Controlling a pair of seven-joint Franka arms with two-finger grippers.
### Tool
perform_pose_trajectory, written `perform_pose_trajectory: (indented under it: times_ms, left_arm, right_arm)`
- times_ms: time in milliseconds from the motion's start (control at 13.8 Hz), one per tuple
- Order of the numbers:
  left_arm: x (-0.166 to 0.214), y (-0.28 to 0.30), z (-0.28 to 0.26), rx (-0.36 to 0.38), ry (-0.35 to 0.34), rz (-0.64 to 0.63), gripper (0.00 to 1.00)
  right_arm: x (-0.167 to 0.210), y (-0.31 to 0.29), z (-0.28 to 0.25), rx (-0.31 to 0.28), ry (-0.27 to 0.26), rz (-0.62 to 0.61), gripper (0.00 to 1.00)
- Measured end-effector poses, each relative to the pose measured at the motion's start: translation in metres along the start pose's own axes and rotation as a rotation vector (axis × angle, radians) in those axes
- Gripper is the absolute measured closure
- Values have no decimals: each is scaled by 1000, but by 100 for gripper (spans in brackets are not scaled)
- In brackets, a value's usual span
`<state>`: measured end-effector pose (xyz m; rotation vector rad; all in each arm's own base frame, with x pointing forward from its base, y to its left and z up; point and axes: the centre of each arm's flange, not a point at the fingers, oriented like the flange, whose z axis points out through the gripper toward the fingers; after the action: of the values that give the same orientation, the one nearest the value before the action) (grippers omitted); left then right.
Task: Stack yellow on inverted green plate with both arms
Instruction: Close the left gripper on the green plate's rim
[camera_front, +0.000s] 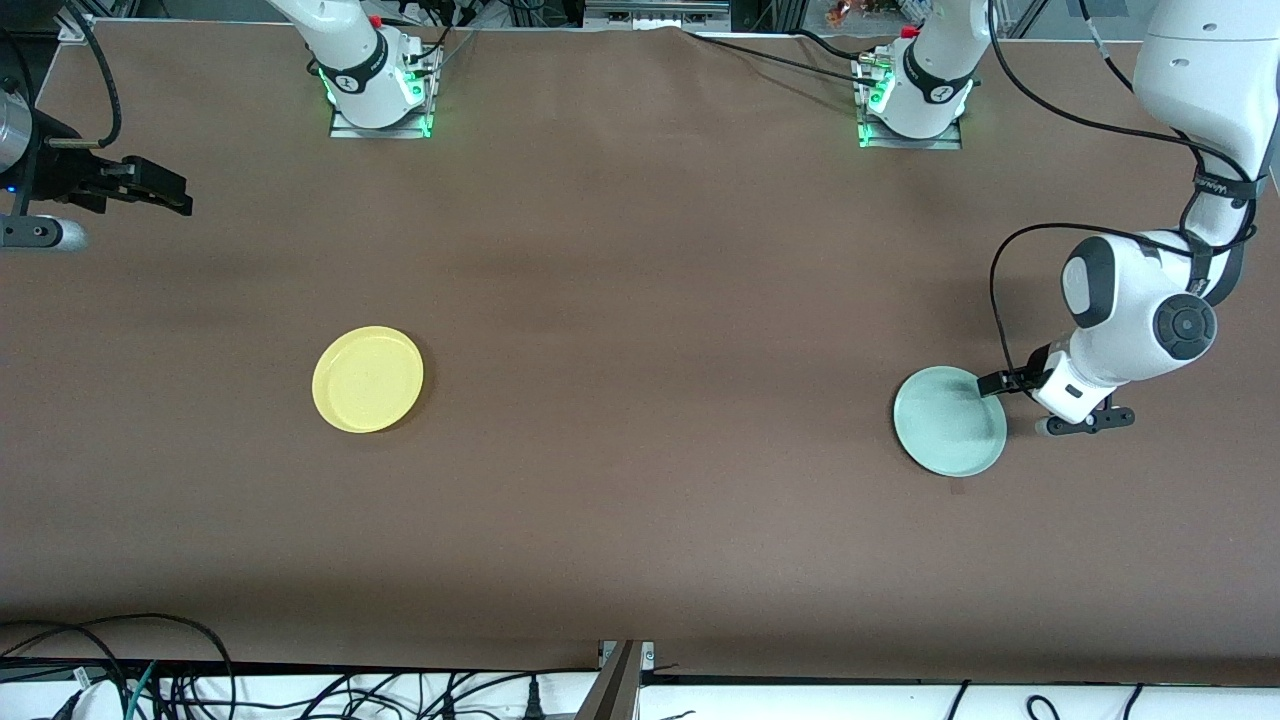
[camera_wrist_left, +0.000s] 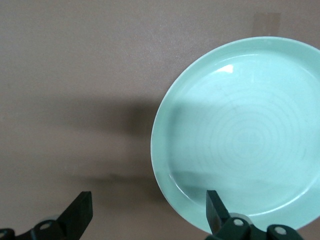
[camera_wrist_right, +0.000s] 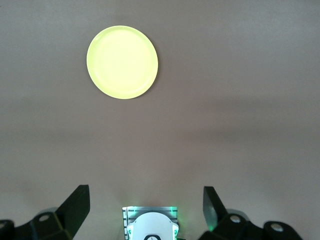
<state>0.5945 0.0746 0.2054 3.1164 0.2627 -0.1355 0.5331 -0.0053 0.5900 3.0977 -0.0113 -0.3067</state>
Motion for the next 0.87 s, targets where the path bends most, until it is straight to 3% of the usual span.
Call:
perform_pose_trajectory:
  times_ms: [218,509,873]
  left_arm:
    - [6,-4,9,-5,26,-9,7]
    - [17,-4,11,-8,41,-9,44]
    - [19,-1,21,-11,30,-6,50]
  right_arm:
    - [0,0,0,0,0,0,0]
    - [0,0,0,0,0,0,0]
    - [0,0,0,0,0,0,0]
